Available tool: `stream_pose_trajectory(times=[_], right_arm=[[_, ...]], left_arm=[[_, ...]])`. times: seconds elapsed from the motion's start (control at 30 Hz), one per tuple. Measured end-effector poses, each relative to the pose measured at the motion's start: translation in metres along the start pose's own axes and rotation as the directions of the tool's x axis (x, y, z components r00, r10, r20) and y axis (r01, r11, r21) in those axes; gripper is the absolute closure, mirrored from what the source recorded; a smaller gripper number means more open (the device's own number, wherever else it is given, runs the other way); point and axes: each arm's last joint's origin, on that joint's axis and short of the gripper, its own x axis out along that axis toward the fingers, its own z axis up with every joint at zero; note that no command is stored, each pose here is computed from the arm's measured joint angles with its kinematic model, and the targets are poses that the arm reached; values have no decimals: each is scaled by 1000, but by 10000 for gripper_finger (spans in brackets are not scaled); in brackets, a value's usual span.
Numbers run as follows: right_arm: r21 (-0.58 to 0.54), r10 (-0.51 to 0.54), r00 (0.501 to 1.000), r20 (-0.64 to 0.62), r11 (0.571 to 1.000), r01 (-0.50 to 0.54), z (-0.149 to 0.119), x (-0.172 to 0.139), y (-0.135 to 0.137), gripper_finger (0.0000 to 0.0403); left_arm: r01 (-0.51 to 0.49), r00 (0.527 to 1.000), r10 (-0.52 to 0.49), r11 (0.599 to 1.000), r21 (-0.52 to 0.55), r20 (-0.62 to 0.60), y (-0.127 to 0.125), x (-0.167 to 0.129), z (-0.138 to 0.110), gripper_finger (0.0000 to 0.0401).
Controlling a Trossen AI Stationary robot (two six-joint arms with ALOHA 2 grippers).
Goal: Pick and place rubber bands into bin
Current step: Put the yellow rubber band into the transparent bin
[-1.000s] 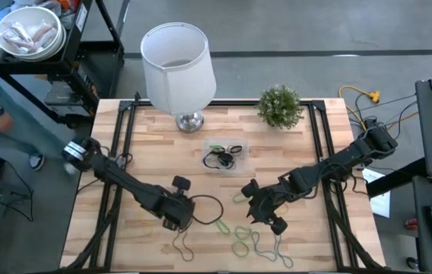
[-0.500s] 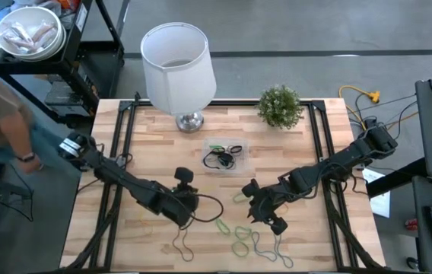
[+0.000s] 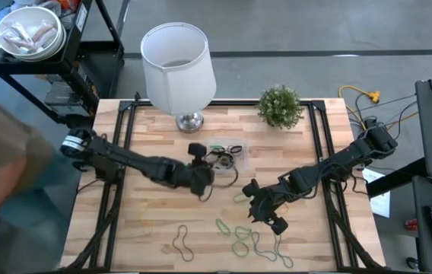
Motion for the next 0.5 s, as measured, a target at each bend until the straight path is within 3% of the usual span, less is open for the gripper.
stream_pose_trajectory(times=[0.17, 0.5], right_arm=[[0, 1, 1000, 0, 1000, -1, 0, 0, 0, 325], [0, 1, 1000, -4, 1000, -1, 0, 0, 0, 330]], left_arm=[[-20, 1000, 19, 997, -72, -16, 31, 23, -7, 401], [138, 990, -129, 974, -181, 62, 60, 46, -20, 401]])
